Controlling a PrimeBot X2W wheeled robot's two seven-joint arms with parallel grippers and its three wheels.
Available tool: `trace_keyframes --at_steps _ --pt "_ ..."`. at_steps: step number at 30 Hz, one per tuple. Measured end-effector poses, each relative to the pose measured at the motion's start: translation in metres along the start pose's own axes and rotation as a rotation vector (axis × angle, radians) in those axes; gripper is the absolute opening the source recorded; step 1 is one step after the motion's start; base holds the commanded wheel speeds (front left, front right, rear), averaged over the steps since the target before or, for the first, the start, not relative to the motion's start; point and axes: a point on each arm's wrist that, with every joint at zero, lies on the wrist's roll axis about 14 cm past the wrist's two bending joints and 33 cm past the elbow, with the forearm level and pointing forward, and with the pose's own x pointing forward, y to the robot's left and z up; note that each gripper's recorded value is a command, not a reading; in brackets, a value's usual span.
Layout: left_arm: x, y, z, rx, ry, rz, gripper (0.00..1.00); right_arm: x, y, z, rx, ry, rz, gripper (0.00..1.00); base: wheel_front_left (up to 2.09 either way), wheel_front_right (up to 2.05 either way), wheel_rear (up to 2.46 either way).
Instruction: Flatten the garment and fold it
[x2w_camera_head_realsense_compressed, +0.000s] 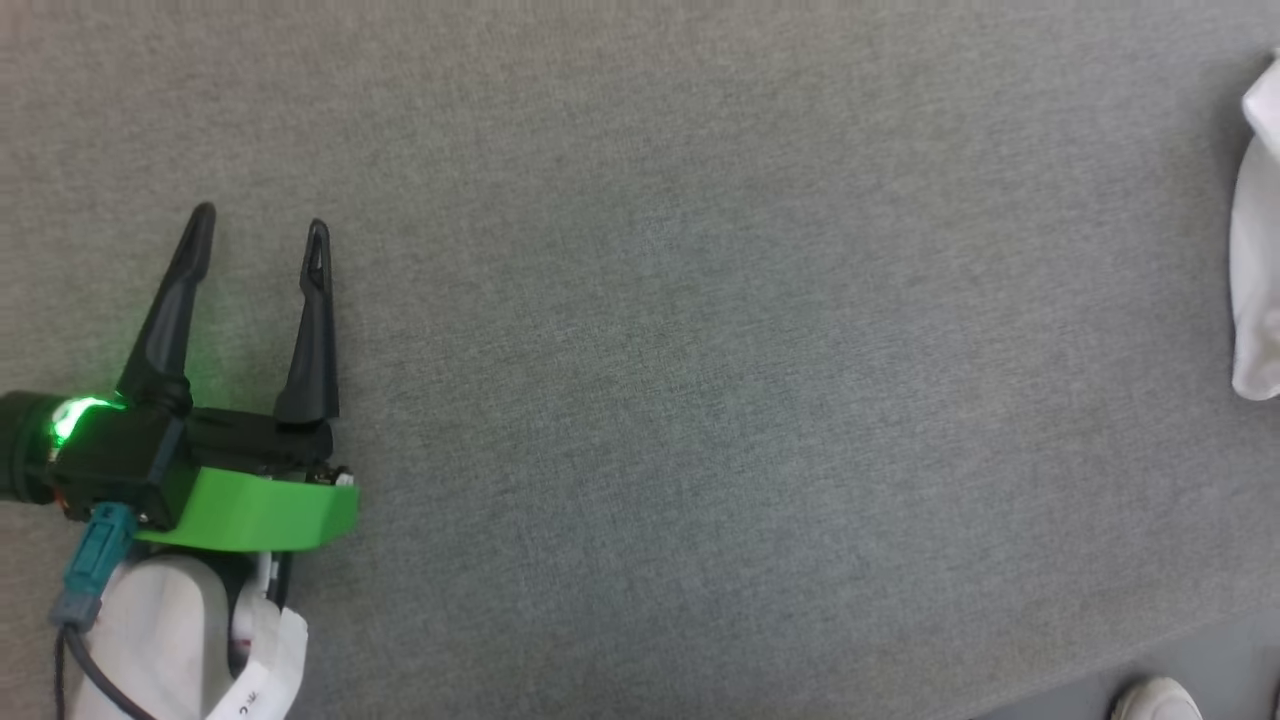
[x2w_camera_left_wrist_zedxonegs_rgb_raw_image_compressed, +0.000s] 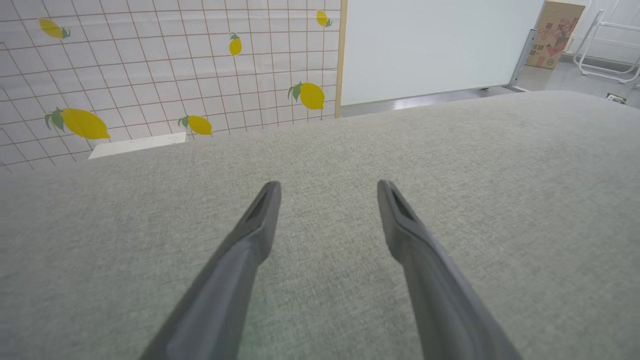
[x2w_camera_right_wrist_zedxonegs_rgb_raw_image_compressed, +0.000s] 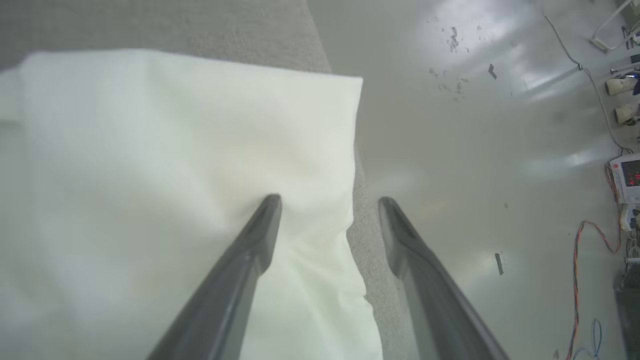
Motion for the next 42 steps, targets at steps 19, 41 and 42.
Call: trace_keyframes --at_steps 19,41,42 --pt "-0.061 0.023 0.102 -0.007 -0.184 0.227 1.0 -0.195 0.076 0.18 0.297 -0.914 0.429 1.0 0.0 0.0 0.0" --pt "-0.173 0.059 0.155 0.073 -0.27 0.467 1.0 -0.288 0.197 0.079 0.523 -1.08 0.701 1.0 0.0 0.0 0.0" --pt "-0.176 0.06 0.155 0.072 -0.27 0.473 1.0 -0.288 0.201 0.074 0.517 -1.069 0.712 1.0 0.0 0.0 0.0"
